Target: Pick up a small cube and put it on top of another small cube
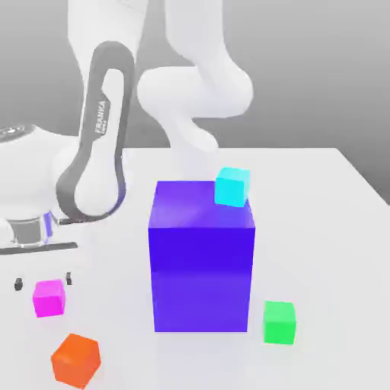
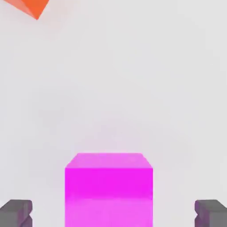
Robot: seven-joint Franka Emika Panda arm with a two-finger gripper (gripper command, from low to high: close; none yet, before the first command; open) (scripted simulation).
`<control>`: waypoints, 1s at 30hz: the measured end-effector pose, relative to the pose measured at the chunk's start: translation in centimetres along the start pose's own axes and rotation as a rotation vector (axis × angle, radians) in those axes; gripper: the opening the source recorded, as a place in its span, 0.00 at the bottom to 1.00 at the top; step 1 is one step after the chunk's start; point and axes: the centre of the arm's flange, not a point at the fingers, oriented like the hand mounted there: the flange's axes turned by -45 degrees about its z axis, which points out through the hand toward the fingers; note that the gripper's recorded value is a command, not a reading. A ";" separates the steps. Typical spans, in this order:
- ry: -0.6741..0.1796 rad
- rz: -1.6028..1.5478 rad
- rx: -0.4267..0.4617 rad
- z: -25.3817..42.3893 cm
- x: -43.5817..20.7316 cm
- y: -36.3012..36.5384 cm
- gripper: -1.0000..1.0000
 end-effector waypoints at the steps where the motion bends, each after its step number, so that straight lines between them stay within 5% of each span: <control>1: 0.000 0.001 0.002 0.6 -0.1 -0.1 0.00; 15: -0.003 -0.015 0.009 -5.1 0.2 -0.3 0.00; 30: 0.046 -1.230 -0.017 -14.6 22.1 -19.7 0.00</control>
